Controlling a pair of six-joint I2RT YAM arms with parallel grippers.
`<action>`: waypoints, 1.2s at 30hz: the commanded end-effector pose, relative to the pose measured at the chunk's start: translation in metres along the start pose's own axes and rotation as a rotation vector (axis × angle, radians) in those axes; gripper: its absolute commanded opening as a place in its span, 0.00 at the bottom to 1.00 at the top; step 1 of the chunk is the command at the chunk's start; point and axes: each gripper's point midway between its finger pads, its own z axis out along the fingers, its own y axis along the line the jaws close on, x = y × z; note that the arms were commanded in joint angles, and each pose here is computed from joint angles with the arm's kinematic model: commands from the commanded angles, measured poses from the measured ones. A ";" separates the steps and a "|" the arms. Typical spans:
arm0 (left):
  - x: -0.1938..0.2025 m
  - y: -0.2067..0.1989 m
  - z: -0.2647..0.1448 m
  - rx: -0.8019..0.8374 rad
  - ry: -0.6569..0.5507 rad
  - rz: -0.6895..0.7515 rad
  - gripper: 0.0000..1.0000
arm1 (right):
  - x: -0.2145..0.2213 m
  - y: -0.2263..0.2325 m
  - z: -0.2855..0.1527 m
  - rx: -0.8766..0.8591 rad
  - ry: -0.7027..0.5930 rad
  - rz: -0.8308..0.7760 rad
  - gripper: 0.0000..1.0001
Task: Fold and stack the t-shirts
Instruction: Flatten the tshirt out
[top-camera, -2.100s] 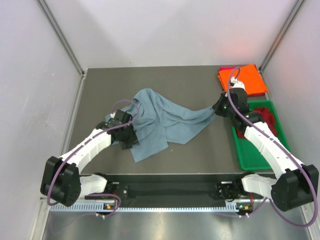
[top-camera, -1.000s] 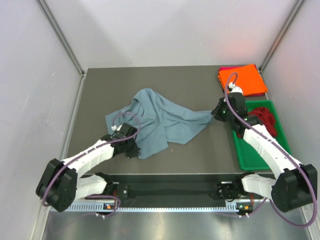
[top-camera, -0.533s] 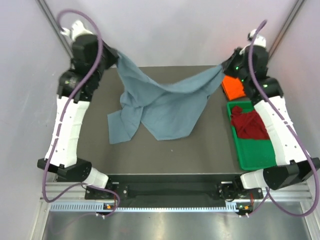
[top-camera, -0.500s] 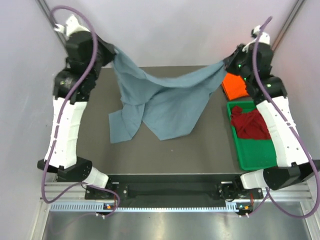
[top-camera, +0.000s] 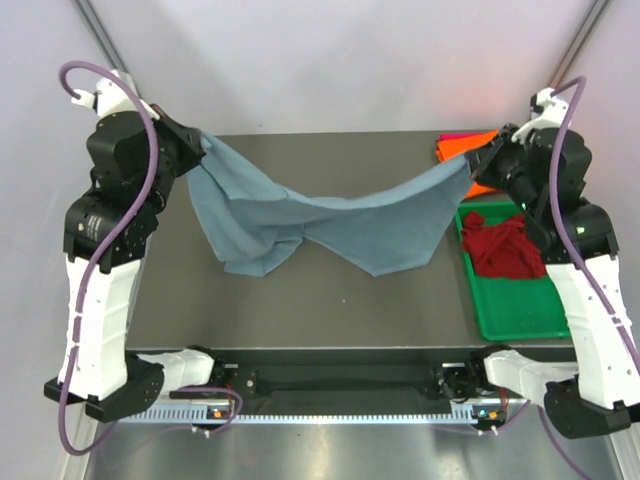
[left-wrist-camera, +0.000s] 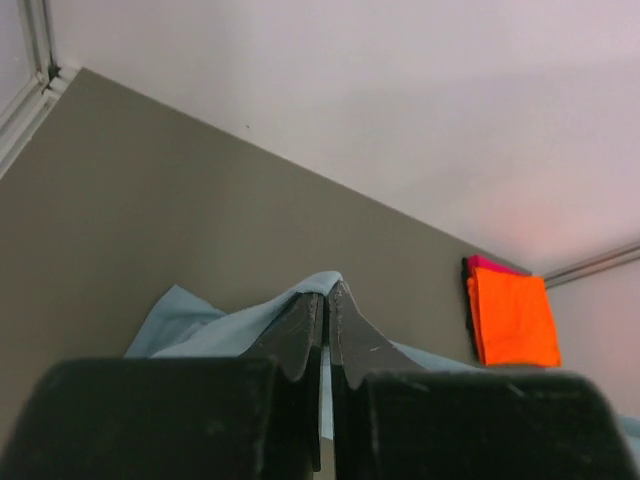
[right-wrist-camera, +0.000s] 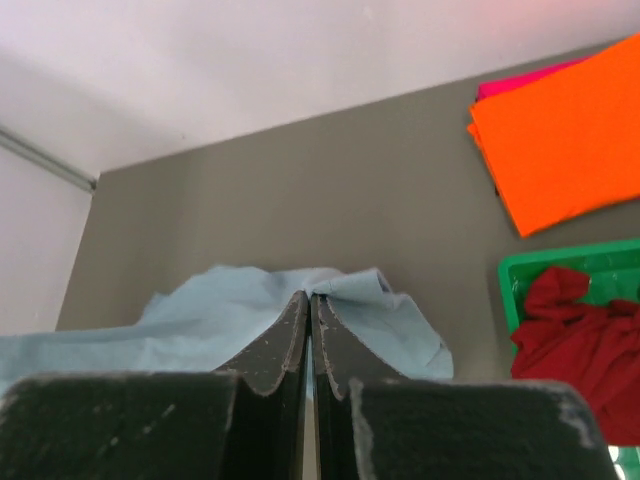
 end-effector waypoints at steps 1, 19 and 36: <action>0.023 0.003 -0.003 0.031 0.065 0.017 0.00 | 0.017 -0.001 -0.018 -0.047 0.028 -0.005 0.00; 0.220 0.137 -0.004 -0.233 0.421 0.120 0.00 | 0.327 -0.104 -0.037 0.223 0.673 0.285 0.41; 0.183 0.143 0.004 -0.313 0.319 0.216 0.00 | 0.386 -0.137 -0.066 0.533 0.764 0.489 0.46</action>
